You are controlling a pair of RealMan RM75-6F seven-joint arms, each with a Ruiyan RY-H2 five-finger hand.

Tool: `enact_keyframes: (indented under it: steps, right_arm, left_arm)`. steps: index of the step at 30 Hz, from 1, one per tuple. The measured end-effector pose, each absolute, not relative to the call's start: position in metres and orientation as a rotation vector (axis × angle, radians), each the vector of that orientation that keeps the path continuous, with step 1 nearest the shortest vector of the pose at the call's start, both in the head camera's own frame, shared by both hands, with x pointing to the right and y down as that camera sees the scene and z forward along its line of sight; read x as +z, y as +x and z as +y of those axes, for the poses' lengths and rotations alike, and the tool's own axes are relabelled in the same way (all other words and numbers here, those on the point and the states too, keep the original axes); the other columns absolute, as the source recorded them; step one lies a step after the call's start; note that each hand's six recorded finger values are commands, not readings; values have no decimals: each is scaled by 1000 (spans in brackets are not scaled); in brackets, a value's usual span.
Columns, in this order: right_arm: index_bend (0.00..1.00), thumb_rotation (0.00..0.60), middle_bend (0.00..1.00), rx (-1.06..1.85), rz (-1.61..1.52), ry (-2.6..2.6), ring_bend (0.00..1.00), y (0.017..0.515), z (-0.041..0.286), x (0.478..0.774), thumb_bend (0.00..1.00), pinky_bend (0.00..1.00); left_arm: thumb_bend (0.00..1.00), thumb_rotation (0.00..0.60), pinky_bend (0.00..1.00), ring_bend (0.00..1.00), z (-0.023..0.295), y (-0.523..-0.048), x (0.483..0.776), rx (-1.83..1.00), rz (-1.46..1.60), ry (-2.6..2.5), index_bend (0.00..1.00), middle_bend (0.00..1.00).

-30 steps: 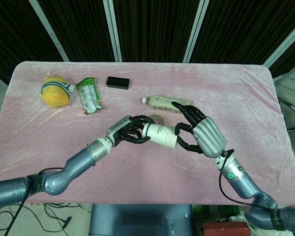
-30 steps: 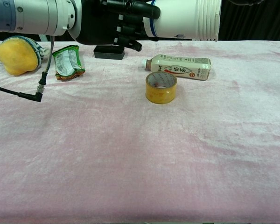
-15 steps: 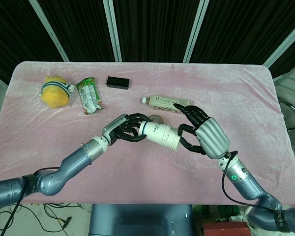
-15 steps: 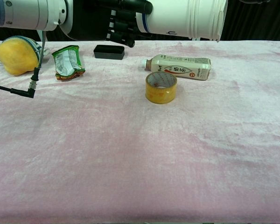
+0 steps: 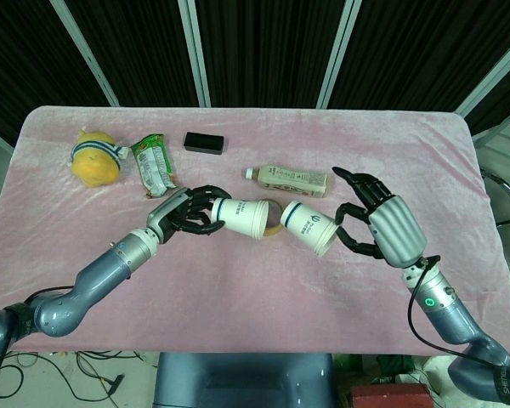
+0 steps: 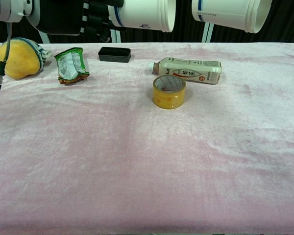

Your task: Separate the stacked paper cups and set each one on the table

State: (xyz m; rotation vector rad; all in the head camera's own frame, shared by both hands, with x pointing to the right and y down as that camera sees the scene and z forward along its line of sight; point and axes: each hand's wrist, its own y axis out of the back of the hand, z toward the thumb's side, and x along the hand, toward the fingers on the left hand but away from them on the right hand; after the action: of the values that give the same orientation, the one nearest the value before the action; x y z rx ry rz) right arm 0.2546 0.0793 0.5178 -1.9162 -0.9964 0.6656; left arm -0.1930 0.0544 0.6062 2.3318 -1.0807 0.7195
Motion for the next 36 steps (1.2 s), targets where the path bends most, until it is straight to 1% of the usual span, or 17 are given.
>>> enact_keyframes:
  steps: [8, 17, 26, 29, 30, 32, 36]
  right_arm:
    - [894, 600, 68, 734, -976, -1874, 168, 272, 73, 518, 565, 176]
    - [908, 600, 50, 919, -838, -1889, 169, 284, 68, 532, 582, 176]
    - [908, 600, 44, 1102, -623, -1952, 169, 279, 72, 541, 593, 176]
    - [908, 600, 43, 1162, -535, -1957, 169, 277, 75, 545, 595, 176]
    - [908, 600, 42, 1180, -505, -1958, 169, 276, 77, 548, 596, 176]
    - [908, 600, 41, 1221, -433, -1957, 169, 274, 81, 553, 599, 176]
    - [908, 600, 38, 1280, -321, -1947, 169, 269, 88, 564, 610, 176]
  left_arm:
    - [418, 600, 592, 350, 52, -222, 610, 785, -1110, 2318, 427, 444]
    - [418, 600, 592, 350, 49, -234, 600, 1066, -1034, 2596, 426, 434]
    - [418, 600, 601, 349, 46, -242, 593, 1542, -956, 2960, 419, 434]
    - [418, 600, 601, 349, 45, -244, 591, 1744, -936, 3045, 418, 434]
    - [418, 600, 601, 349, 44, -244, 591, 1857, -919, 3077, 417, 434]
    - [418, 600, 601, 347, 44, -245, 591, 1977, -900, 3098, 413, 432]
    - [418, 600, 601, 337, 45, -246, 593, 2318, -829, 3085, 408, 423]
